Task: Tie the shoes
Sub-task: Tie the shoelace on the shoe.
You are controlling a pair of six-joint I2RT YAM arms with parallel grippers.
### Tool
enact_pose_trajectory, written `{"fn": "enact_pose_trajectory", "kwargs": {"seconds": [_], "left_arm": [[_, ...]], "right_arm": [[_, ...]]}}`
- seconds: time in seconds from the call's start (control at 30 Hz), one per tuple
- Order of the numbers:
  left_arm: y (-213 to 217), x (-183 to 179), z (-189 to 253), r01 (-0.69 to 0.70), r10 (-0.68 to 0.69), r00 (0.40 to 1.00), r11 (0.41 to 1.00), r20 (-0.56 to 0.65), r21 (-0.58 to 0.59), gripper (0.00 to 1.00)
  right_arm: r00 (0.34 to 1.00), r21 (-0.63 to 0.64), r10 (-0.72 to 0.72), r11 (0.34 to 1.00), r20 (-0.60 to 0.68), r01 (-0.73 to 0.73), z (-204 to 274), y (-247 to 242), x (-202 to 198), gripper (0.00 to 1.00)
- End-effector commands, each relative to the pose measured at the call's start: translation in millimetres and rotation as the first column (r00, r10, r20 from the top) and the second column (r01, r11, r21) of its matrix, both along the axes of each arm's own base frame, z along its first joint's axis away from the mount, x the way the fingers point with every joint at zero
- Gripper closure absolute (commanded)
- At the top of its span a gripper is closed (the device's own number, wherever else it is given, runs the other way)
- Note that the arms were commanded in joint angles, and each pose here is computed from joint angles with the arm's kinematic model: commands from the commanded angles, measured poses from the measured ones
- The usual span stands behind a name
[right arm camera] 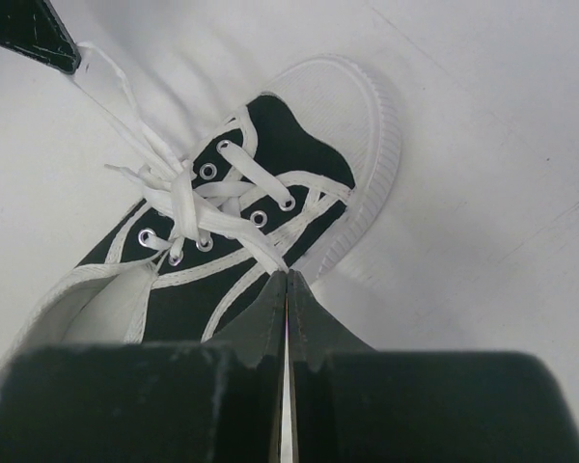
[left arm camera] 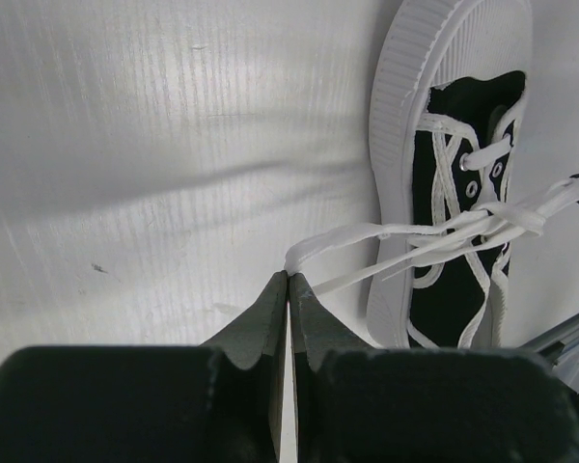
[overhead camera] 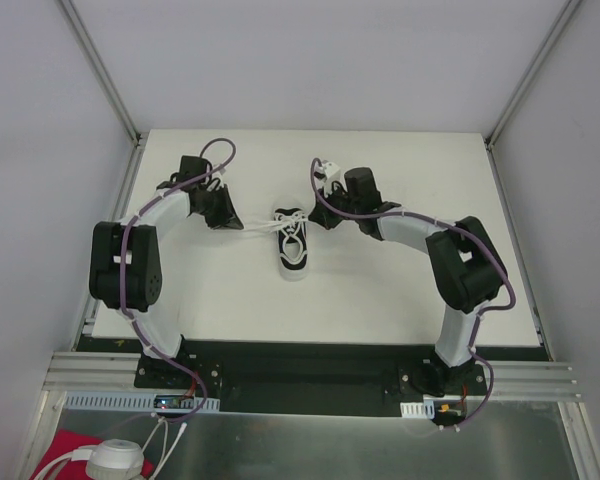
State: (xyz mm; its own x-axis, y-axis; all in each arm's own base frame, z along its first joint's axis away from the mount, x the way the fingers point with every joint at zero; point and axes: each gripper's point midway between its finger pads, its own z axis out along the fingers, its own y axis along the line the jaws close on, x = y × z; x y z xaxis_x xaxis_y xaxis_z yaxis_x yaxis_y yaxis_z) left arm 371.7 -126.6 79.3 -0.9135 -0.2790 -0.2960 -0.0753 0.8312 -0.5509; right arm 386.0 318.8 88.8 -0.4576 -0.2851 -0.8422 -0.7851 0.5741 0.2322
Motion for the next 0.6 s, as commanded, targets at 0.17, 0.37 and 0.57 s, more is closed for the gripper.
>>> {"fn": "enact_pose_trajectory", "kwargs": {"seconds": [0.17, 0.37, 0.57], "left_arm": [[17, -3, 13, -0.044, 0.043, 0.998, 0.999, 0.044, 0.029, 1.0], [26, -9, 9, -0.066, 0.065, 0.997, 0.997, 0.037, 0.042, 1.0], [27, -11, 8, -0.069, 0.068, 0.997, 0.997, 0.03, 0.039, 1.0]], "right_arm": [[0.996, 0.088, -0.029, 0.996, 0.08, 0.022, 41, 3, 7, 0.99], [0.996, 0.097, -0.039, 0.995, 0.077, 0.031, 41, 2, 9, 1.0], [0.997, 0.098, -0.042, 0.995, 0.071, 0.035, 39, 1, 8, 1.0]]}}
